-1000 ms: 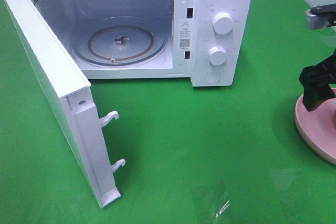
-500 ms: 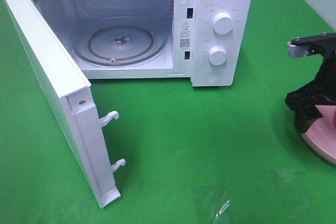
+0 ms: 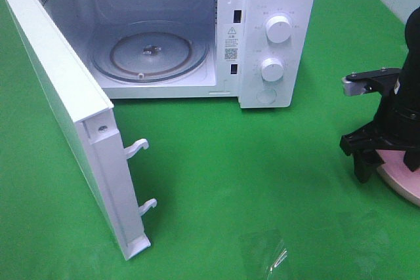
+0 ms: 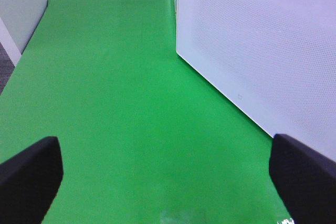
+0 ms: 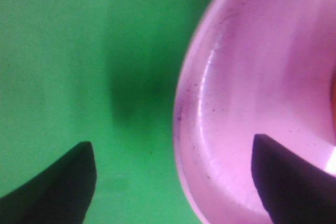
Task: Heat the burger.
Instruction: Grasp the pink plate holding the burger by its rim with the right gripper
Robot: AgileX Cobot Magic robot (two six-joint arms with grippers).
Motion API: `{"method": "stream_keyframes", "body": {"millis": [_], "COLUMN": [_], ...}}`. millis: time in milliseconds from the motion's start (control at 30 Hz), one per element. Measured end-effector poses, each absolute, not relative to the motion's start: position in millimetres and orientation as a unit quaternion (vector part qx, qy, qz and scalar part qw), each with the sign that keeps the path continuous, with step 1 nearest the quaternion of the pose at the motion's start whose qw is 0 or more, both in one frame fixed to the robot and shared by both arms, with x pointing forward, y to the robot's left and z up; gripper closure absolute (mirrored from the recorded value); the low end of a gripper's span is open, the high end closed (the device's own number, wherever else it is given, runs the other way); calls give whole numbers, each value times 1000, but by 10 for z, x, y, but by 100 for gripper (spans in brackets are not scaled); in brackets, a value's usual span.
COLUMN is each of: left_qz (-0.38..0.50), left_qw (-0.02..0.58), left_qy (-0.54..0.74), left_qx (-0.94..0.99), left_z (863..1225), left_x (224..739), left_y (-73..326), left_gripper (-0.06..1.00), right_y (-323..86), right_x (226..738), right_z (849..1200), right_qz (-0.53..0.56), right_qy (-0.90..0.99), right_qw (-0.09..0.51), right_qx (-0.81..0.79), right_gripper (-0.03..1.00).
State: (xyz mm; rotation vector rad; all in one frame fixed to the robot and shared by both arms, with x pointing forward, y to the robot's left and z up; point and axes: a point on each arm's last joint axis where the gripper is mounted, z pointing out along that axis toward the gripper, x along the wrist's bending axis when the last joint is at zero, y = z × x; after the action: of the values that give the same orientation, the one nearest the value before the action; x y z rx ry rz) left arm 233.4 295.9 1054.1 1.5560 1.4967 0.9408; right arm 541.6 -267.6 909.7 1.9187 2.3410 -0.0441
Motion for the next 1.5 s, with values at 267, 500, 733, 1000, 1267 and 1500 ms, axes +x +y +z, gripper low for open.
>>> {"method": "stream_keyframes", "body": {"millis": [267, 500, 733, 1000, 1267, 1500], "left_qz": [369, 369, 369, 369, 369, 369], "left_qw": [383, 383, 383, 383, 383, 383], "left_qy": [587, 587, 587, 587, 587, 587], "left_qx": [610, 610, 610, 610, 610, 610], "left_z": [10541, 10541, 10541, 10541, 10541, 10541], "left_x": [2334, 2334, 2334, 2334, 2334, 2334], "left_y": [2959, 2959, 2959, 2959, 2959, 2959], "left_gripper": [-5, -5, -5, -5, -5, -5], "right_y": [-2665, -2672, -2674, -2691, -2701, -2719], "right_x": [5449, 5459, 5465, 5469, 5491, 5494], "right_z": [8921, 8868, 8869, 8871, 8883, 8914], "right_qz": [-20, -22, -21, -26, -27, -30], "right_qy": [773, 773, 772, 770, 775, 767], "right_qw": [47, 45, 48, 56, 65, 76], "right_qx": [632, 633, 634, 635, 628, 636], "right_gripper": [20, 21, 36, 81, 92, 92]}}
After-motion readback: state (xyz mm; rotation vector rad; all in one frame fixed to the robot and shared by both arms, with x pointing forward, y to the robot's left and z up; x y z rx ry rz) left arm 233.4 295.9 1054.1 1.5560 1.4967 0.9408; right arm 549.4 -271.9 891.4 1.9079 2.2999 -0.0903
